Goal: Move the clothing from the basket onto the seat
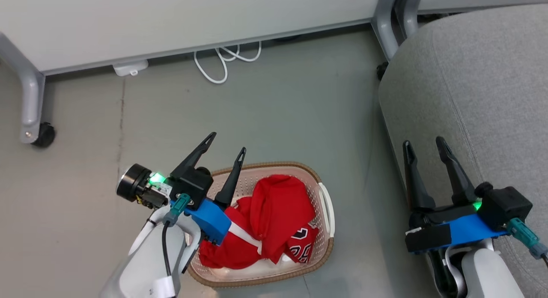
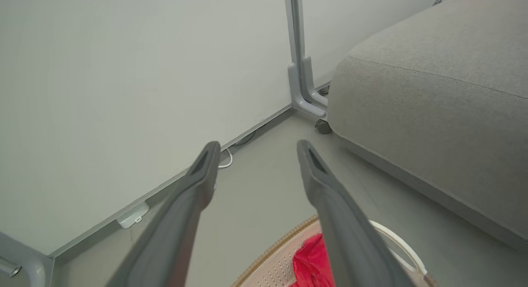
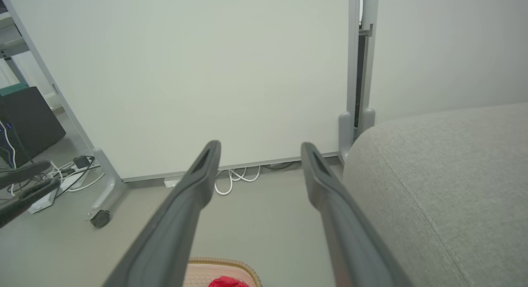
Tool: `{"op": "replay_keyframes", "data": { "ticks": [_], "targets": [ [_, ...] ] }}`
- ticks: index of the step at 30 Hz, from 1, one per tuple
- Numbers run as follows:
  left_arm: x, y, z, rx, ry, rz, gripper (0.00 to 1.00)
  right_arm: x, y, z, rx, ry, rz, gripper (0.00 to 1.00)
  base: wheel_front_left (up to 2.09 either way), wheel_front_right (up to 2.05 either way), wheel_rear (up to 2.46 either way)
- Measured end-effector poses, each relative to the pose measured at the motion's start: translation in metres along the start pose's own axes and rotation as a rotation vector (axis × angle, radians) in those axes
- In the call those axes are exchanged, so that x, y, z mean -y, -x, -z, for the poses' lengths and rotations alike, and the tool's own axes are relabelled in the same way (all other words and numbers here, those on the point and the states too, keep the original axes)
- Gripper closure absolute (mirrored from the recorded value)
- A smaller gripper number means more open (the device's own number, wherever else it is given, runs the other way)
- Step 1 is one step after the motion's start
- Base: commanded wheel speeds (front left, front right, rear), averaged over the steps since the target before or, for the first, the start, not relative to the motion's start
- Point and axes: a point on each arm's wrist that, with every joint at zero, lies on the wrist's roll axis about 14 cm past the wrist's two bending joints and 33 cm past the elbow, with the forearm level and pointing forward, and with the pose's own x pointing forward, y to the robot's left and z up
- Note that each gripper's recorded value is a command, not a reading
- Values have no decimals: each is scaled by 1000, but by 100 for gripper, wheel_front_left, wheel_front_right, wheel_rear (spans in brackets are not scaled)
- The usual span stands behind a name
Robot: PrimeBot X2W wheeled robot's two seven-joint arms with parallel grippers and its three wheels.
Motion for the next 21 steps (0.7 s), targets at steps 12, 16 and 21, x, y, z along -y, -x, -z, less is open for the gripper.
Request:
{"op": "replay_keyframes", "data": {
  "ticks": [12, 16, 21],
  "targets": [
    [35, -38, 98, -261, -119, 294, 0, 28, -29, 29, -46, 7, 55, 0, 0, 0, 0],
    [43, -43, 134, -345, -188, 395, 0, 35, -39, 42, -65, 14, 64, 0, 0, 0, 0],
    [49, -37, 179, -462, -249, 490, 0, 44, -47, 56, -85, 26, 77, 0, 0, 0, 0]
  ]
}}
